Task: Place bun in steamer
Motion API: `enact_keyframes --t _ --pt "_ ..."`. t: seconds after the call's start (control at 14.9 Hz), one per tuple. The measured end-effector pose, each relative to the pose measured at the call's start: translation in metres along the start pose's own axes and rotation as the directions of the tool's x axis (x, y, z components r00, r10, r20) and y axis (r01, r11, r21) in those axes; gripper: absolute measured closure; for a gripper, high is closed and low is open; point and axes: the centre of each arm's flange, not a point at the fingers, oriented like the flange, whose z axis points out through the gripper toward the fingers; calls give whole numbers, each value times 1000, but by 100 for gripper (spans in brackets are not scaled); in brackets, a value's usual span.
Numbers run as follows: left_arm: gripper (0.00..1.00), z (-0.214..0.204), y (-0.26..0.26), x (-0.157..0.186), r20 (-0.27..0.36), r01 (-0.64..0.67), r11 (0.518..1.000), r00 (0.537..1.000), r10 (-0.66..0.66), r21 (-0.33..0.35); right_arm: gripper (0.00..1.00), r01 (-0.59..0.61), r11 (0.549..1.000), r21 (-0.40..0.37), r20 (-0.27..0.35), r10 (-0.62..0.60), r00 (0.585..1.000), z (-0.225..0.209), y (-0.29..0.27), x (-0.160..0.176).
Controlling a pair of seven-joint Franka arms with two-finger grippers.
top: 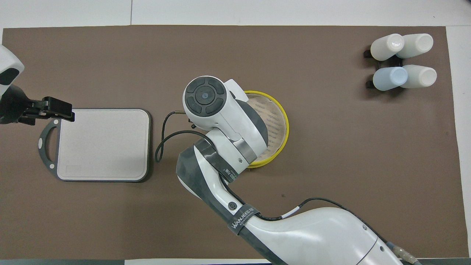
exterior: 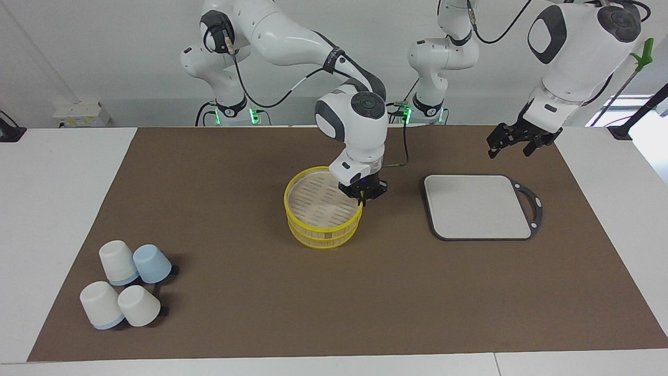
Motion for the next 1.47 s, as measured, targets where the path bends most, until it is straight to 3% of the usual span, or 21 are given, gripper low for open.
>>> enact_keyframes --t 0.87,0.94,1.27,1.47 --pt "0 0 0 1 -4 -5 1000 1000 5 5 91 3 1000 -9 10 -3 1000 2 2 -7" --pt "0 0 0 1 -5 -5 1000 1000 5 5 87 5 1000 -9 11 -5 1000 2 1 -9" --pt "0 0 0 1 -6 -5 1000 1000 5 5 34 12 1000 4 -2 -12 1000 -10 -2 -12" --pt "0 0 0 1 -6 -5 1000 1000 5 5 3 -12 999 31 -39 13 999 -53 25 9"
